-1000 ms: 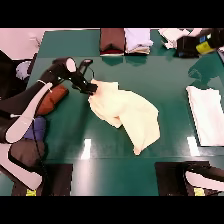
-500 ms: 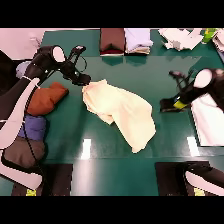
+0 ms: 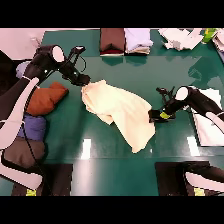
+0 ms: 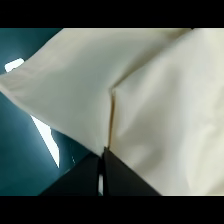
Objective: Fold the shirts.
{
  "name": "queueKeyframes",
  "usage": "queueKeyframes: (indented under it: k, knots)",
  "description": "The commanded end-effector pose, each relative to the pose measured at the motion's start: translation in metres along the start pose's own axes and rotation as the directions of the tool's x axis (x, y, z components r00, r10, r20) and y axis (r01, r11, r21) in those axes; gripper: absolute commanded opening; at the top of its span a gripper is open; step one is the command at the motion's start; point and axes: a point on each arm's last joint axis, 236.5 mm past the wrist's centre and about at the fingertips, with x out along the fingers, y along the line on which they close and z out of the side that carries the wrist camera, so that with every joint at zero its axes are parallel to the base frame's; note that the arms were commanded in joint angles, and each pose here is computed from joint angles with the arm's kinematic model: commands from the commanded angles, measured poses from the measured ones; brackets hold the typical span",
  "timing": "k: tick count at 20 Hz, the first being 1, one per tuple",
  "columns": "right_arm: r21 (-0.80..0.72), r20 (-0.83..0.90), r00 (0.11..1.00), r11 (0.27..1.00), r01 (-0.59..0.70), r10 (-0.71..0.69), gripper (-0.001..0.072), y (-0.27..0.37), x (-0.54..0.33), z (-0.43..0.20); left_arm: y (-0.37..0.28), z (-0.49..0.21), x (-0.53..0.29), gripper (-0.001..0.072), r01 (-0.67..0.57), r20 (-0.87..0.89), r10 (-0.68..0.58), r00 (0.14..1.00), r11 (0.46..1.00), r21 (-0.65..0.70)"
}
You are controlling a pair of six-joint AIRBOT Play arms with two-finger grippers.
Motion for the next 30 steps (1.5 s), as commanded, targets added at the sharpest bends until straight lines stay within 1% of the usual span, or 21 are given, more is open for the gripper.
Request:
queueKeyframes:
  k: [1, 2, 3, 5, 7, 9, 11, 12, 14, 16, 18, 21, 23, 24, 26, 27, 29, 30]
  knots:
    - [-0.055, 0.004, 1.0, 0.998, -0.001, 0.002, 0.0127, 0.012, 0.012, 0.001, 0.0, 0.0, -0.001, 0.0024, 0.0, 0.001, 0.0, 1.0, 1.0, 0.0]
    - [-0.066, 0.016, 1.0, 0.998, -0.001, 0.002, 0.0023, 0.014, 0.011, 0.003, 0.001, 0.0, -0.001, 0.0024, -0.002, 0.001, 0.002, 1.0, 1.0, 0.001]
    - [-0.073, 0.025, 1.0, 0.997, 0.002, 0.0, 0.0023, 0.015, 0.008, 0.005, 0.003, 0.001, -0.001, 0.0023, -0.011, 0.003, 0.011, 1.0, 1.0, 0.004]
    - [-0.112, 0.072, 0.996, 0.992, 0.056, -0.049, 0.0022, 0.009, -0.016, 0.016, 0.015, 0.007, -0.019, 0.0023, -0.052, 0.037, 0.052, 0.998, 0.999, 0.008]
    - [-0.124, 0.191, 0.978, 0.986, 0.109, -0.085, 0.0022, 0.003, -0.07, 0.039, 0.026, 0.025, -0.064, 0.0023, -0.081, 0.145, 0.081, 0.986, 0.997, -0.009]
    - [-0.101, 0.372, 0.925, 0.987, 0.129, -0.083, 0.0022, 0.001, -0.148, 0.061, 0.035, 0.042, -0.131, 0.0023, -0.11, 0.288, 0.114, 0.951, 0.994, -0.028]
    - [-0.069, 0.559, 0.826, 0.989, 0.128, -0.068, 0.0021, 0.002, -0.238, 0.07, 0.032, 0.053, -0.212, 0.0023, -0.142, 0.45, 0.142, 0.882, 0.989, -0.034]
    - [-0.059, 0.641, 0.765, 0.99, 0.129, -0.061, 0.0021, 0.003, -0.28, 0.068, 0.024, 0.055, -0.253, 0.0023, -0.157, 0.529, 0.146, 0.836, 0.987, -0.025]
    - [-0.043, 0.79, 0.611, 0.99, 0.133, -0.048, 0.0021, 0.009, -0.365, 0.051, 0.004, 0.049, -0.338, 0.0023, -0.188, 0.678, 0.141, 0.721, 0.982, -0.005]
    - [-0.029, 0.877, 0.478, 0.99, 0.141, -0.043, 0.0021, 0.014, -0.426, 0.024, -0.017, 0.03, -0.416, 0.0023, -0.211, 0.799, 0.127, 0.588, 0.977, 0.001]
    - [-0.015, 0.924, 0.38, 0.989, 0.15, -0.044, 0.0021, 0.017, -0.467, -0.003, -0.036, 0.005, -0.489, 0.0023, -0.233, 0.893, 0.106, 0.437, 0.973, -0.002]
    - [0.017, 0.958, 0.279, 0.986, 0.163, -0.063, 0.0021, 0.018, -0.51, -0.034, -0.06, -0.031, -0.576, 0.0022, -0.254, 0.979, 0.068, 0.19, 0.967, -0.018]
    - [0.037, 0.964, 0.254, 0.985, 0.169, -0.08, 0.0021, 0.018, -0.527, -0.044, -0.067, -0.042, -0.608, 0.0022, -0.258, 0.996, 0.05, 0.08, 0.966, -0.028]
    - [0.044, 0.964, 0.25, 0.984, 0.174, -0.088, 0.0021, 0.017, -0.535, -0.045, -0.07, -0.045, -0.618, 0.0022, -0.261, 0.998, 0.045, 0.05, 0.965, -0.03]
    - [0.042, 0.966, 0.244, 0.982, 0.184, -0.087, 0.0021, 0.02, -0.547, -0.042, -0.068, -0.039, -0.62, 0.0022, -0.28, 0.999, 0.045, 0.028, 0.959, -0.035]
    - [0.039, 0.965, 0.249, 0.982, 0.183, -0.085, 0.002, 0.02, -0.548, -0.036, -0.064, -0.029, -0.612, 0.0022, -0.287, 0.997, 0.054, 0.046, 0.957, -0.039]
    - [0.017, 0.948, 0.311, 0.987, 0.163, -0.067, 0.0021, 0.02, -0.534, -0.011, -0.048, 0.006, -0.574, 0.0022, -0.29, 0.986, 0.085, 0.141, 0.956, -0.041]
    - [0.014, 0.927, 0.369, 0.99, 0.143, -0.066, 0.002, 0.015, -0.515, 0.005, -0.037, 0.026, -0.543, 0.0022, -0.29, 0.97, 0.105, 0.218, 0.956, -0.039]
